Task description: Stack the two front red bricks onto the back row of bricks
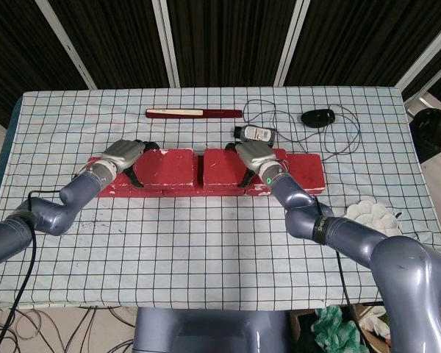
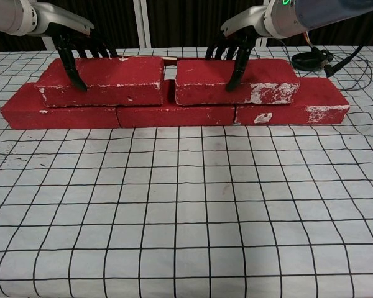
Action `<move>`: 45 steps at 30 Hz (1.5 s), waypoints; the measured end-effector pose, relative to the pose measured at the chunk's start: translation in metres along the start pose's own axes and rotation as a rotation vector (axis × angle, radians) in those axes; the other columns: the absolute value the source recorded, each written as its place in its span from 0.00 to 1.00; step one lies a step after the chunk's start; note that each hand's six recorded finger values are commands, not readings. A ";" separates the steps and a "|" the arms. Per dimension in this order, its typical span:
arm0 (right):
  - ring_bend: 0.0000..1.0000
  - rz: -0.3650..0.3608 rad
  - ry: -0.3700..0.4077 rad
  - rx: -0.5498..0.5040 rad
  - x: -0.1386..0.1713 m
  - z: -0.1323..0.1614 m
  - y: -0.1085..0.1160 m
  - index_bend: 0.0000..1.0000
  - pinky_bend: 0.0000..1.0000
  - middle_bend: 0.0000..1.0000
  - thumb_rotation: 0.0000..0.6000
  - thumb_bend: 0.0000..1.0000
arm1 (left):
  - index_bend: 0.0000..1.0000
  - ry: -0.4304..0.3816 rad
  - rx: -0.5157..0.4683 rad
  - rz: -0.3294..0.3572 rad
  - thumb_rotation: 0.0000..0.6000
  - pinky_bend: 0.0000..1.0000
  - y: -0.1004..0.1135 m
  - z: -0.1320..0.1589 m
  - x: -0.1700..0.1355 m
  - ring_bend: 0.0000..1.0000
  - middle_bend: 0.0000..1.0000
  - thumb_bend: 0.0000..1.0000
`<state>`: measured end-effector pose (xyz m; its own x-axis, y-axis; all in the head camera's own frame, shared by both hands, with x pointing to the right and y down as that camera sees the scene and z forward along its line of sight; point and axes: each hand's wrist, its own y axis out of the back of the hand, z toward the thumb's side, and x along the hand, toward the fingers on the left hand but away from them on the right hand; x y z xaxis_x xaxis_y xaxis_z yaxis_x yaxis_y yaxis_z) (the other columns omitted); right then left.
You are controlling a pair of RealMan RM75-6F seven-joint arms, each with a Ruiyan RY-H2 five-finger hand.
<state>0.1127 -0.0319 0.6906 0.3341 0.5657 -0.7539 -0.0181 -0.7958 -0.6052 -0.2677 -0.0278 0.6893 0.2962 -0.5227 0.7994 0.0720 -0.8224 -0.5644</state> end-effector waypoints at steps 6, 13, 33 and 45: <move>0.25 -0.002 -0.002 -0.006 0.000 -0.001 0.000 0.21 0.20 0.26 1.00 0.16 | 0.16 -0.004 0.007 -0.001 1.00 0.18 0.000 0.003 -0.001 0.10 0.20 0.15; 0.25 -0.004 -0.004 -0.011 0.000 -0.001 -0.001 0.21 0.20 0.26 1.00 0.16 | 0.16 -0.003 0.009 0.002 1.00 0.18 0.002 0.004 -0.001 0.10 0.20 0.15; 0.25 -0.006 0.004 -0.019 0.000 0.004 -0.002 0.21 0.20 0.26 1.00 0.16 | 0.15 0.002 -0.010 -0.023 1.00 0.18 0.001 0.013 0.003 0.10 0.19 0.15; 0.25 -0.005 0.006 -0.024 -0.001 0.007 -0.003 0.21 0.20 0.26 1.00 0.16 | 0.14 0.011 -0.012 -0.029 1.00 0.18 0.002 0.014 0.006 0.10 0.19 0.14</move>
<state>0.1060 -0.0281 0.6914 0.3402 0.5687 -0.7489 0.0064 -0.7978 -0.6029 -0.2520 -0.0291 0.6903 0.2839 -0.5007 0.8177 0.0688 -0.8400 -0.5382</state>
